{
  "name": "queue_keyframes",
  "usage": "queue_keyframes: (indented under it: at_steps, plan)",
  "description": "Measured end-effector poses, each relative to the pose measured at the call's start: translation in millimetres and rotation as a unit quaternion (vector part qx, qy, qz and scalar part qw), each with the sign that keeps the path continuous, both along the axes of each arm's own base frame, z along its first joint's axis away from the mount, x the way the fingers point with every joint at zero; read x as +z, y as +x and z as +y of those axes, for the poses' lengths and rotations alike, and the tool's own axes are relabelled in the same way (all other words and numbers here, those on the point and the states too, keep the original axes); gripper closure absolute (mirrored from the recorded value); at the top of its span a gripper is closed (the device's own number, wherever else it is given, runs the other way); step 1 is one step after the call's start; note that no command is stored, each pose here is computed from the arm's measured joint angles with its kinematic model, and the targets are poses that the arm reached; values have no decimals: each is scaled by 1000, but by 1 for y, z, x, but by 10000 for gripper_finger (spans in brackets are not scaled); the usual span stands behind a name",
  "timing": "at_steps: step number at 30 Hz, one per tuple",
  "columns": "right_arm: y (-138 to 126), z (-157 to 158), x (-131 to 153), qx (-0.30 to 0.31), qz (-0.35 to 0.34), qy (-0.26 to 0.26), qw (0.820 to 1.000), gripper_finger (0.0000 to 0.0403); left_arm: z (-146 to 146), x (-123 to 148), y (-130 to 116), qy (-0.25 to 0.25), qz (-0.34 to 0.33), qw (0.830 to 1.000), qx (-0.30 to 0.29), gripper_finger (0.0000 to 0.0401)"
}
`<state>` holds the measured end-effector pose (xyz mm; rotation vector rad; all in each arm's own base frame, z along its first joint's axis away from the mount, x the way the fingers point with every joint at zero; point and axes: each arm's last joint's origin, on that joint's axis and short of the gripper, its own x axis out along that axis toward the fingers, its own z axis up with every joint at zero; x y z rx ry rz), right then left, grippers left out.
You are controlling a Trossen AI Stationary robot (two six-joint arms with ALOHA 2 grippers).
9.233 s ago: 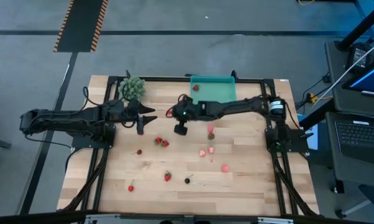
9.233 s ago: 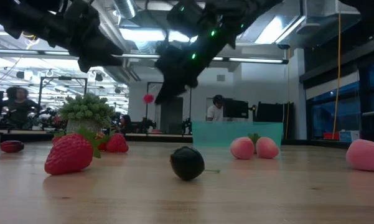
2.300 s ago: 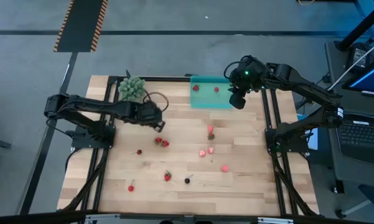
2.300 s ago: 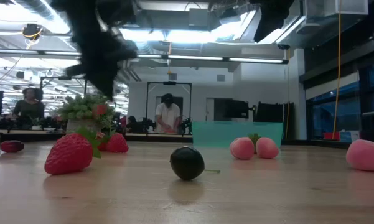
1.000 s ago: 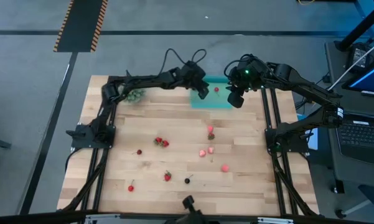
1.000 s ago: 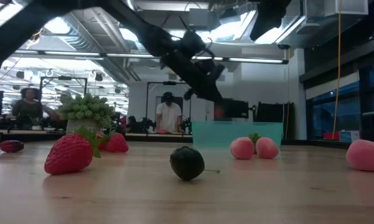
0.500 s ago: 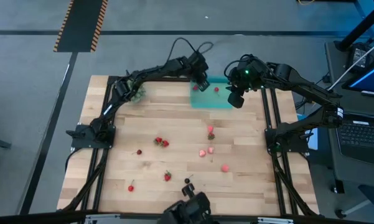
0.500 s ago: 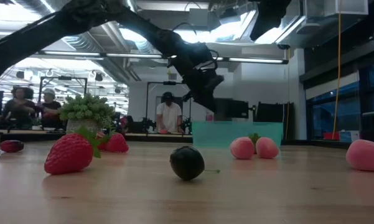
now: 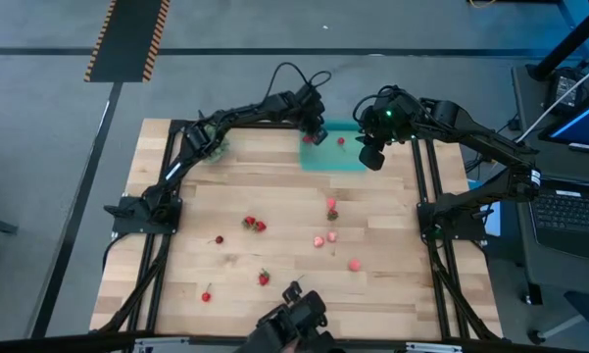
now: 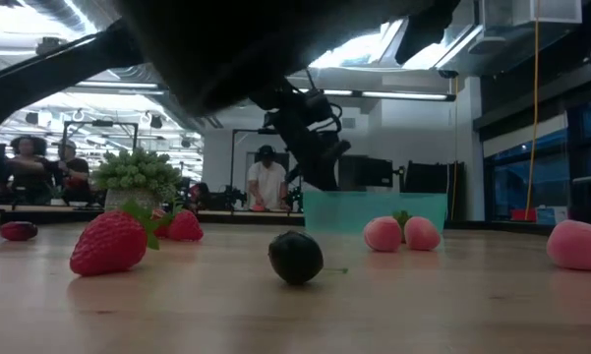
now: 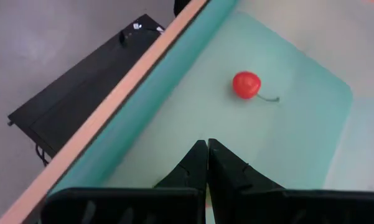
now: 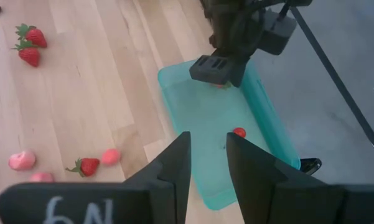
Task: Pick and placing Produce into tupperware
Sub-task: Put the strawberry into the blue bin, then put the cherry into the blue bin
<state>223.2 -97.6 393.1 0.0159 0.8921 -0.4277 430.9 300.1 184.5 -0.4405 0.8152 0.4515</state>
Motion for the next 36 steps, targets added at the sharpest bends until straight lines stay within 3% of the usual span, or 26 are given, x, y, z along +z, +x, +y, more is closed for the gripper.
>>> queue_keyframes:
  at_steps: [10, 24, 36]
  plan:
    - [0, 0, 0, 0, 0, 1, 1000, 298, 16, -26, -7, -48, 1, 999, 24, 401]
    - [0, 0, 0, 0, 0, 0, 1000, 298, 14, -25, -5, -43, -1, 999, 21, 399]
    - [-2, 1, -2, -1, 16, 8, 1000, 298, 15, -10, -2, -42, -17, 999, 11, 311]
